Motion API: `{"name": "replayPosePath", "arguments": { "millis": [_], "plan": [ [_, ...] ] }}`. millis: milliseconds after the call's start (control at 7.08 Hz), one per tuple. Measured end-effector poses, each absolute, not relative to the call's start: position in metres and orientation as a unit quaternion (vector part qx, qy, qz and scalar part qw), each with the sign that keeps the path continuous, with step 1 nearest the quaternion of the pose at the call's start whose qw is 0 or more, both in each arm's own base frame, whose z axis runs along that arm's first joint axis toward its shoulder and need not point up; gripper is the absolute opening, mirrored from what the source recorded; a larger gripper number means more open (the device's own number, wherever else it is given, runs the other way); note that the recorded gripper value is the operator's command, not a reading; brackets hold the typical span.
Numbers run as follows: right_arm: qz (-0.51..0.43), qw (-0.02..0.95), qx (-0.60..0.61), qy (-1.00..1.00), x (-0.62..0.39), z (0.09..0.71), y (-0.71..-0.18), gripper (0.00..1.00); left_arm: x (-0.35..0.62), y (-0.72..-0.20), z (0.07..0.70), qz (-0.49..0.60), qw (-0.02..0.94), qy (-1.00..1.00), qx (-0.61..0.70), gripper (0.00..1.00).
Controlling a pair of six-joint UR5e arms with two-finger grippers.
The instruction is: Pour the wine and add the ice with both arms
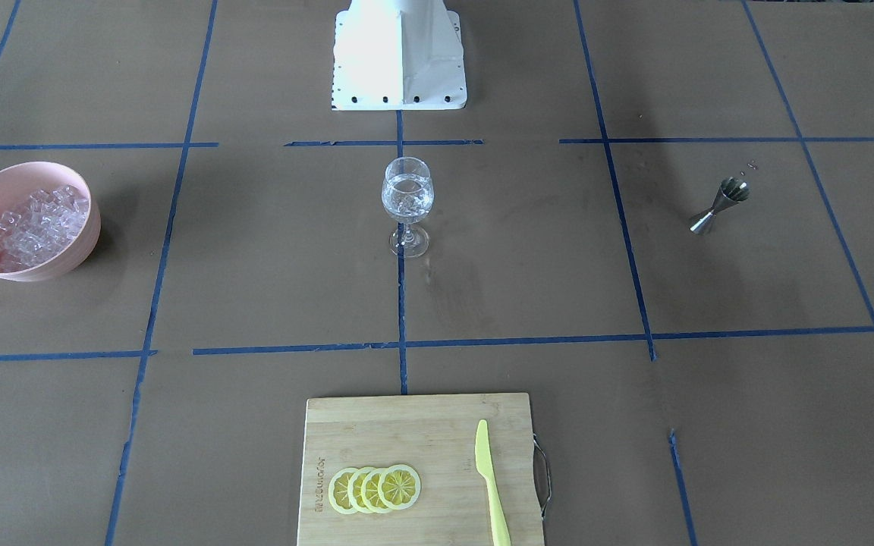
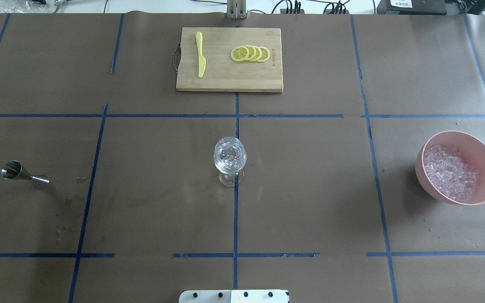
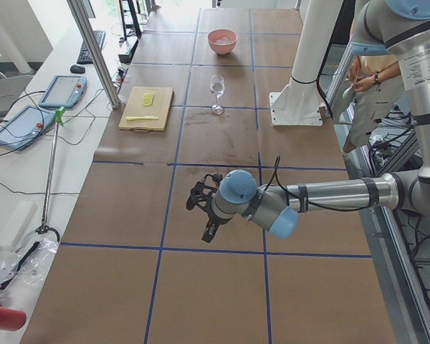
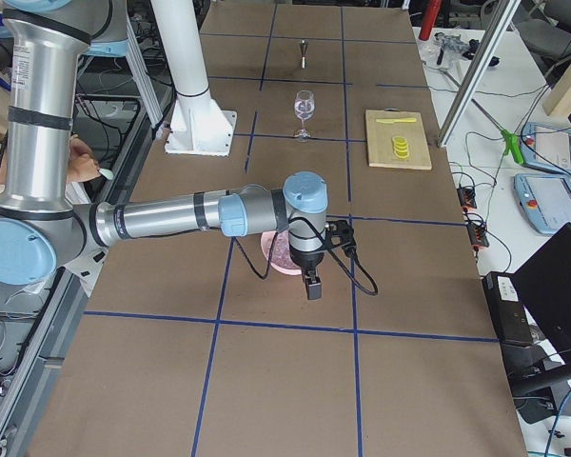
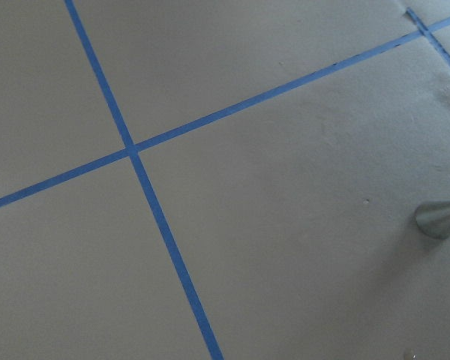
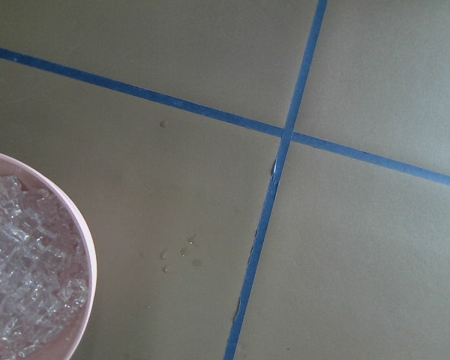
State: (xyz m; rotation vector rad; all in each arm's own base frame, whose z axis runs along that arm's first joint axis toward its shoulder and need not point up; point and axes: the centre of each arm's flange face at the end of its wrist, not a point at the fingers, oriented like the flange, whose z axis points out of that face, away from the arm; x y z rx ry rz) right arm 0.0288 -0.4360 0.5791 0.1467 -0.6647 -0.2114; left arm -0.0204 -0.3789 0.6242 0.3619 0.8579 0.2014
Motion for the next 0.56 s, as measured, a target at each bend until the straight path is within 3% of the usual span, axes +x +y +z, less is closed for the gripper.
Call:
{"name": "replayPosePath", "arguments": {
  "millis": [565],
  "plan": [
    [-0.094, 0.918, 0.036, -0.383, 0.02, 0.606, -0.43, 1.0, -0.024, -0.391, 0.614, 0.127, 0.903, 0.399, 0.097, 1.0]
  ]
}}
